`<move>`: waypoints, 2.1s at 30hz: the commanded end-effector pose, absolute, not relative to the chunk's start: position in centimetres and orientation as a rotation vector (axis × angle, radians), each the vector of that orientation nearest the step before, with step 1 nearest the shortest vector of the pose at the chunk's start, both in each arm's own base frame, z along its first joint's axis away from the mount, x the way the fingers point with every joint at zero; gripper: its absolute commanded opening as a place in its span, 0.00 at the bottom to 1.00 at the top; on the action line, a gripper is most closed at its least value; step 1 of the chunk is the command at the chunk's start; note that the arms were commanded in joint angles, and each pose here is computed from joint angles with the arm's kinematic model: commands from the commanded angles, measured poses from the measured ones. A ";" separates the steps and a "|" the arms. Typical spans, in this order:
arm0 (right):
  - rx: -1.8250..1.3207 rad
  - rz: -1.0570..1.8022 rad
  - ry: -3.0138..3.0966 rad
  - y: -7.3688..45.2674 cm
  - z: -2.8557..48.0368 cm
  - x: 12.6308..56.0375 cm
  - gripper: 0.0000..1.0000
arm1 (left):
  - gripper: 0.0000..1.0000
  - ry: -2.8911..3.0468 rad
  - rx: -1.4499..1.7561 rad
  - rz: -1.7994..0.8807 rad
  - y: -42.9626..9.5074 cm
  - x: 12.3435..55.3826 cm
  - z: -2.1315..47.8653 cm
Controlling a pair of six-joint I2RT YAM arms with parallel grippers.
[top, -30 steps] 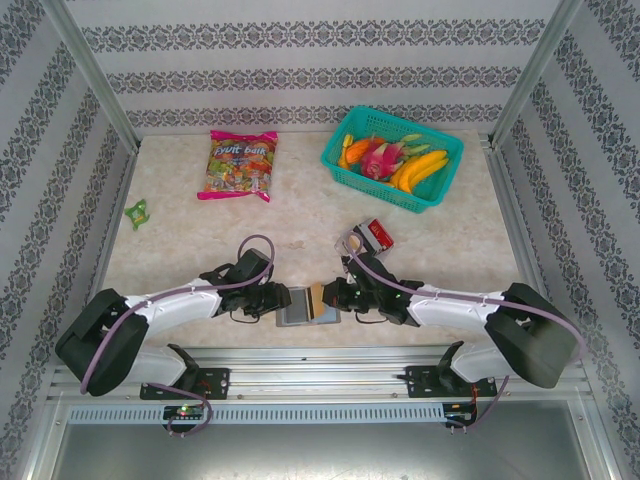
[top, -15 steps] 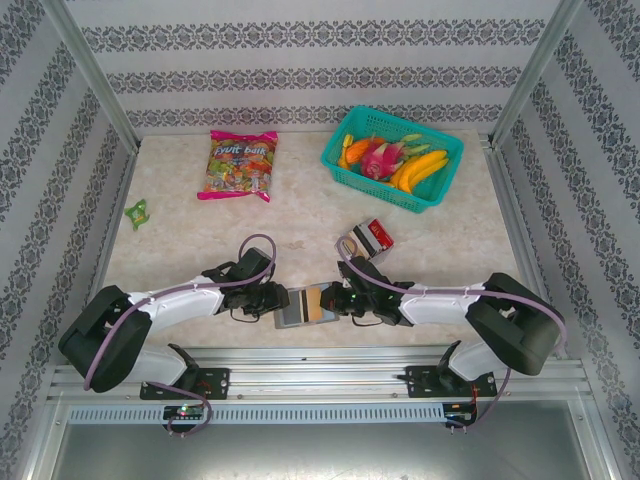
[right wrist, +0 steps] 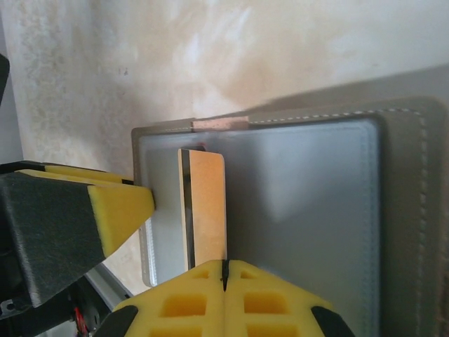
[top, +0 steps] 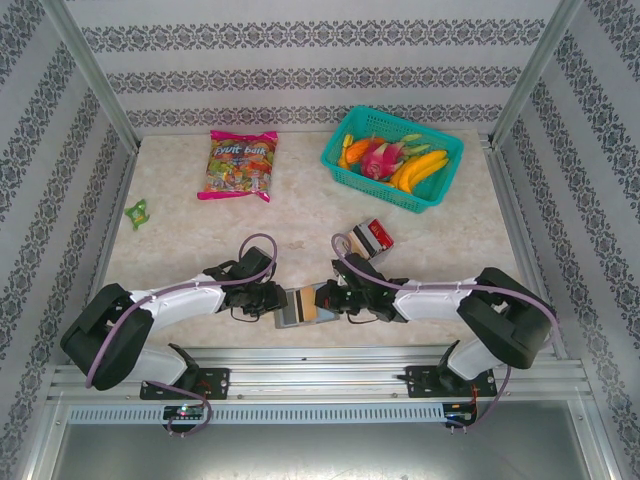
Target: Put the credit cards into the card holder
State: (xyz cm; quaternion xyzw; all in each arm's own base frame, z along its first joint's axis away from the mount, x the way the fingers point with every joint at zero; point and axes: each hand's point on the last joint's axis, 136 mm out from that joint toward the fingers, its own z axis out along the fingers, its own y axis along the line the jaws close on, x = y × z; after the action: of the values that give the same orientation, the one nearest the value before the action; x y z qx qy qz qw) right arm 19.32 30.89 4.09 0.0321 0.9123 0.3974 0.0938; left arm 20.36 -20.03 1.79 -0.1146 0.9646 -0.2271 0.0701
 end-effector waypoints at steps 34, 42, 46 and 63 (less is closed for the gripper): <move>-0.027 1.379 2.661 35.0 6.4 19.4 0.13 | 0.24 2.904 -0.244 -0.777 -22.4 20.6 1.2; -0.034 1.363 2.702 35.3 5.8 19.1 0.09 | 0.24 2.903 -0.243 -0.774 -22.3 20.6 1.3; -0.034 1.320 2.682 34.5 6.3 19.3 0.00 | 0.24 2.906 -0.246 -0.767 -22.2 20.5 1.2; 0.002 1.099 2.673 29.4 5.2 19.2 0.00 | 0.24 2.904 -0.244 -0.759 -22.2 20.6 1.3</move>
State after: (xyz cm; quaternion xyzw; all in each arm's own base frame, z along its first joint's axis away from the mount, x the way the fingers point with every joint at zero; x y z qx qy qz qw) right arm 19.25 29.87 6.30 0.0036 0.9111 0.3931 0.1235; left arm 20.84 -20.87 1.75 -0.1075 0.9626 -0.2392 0.0681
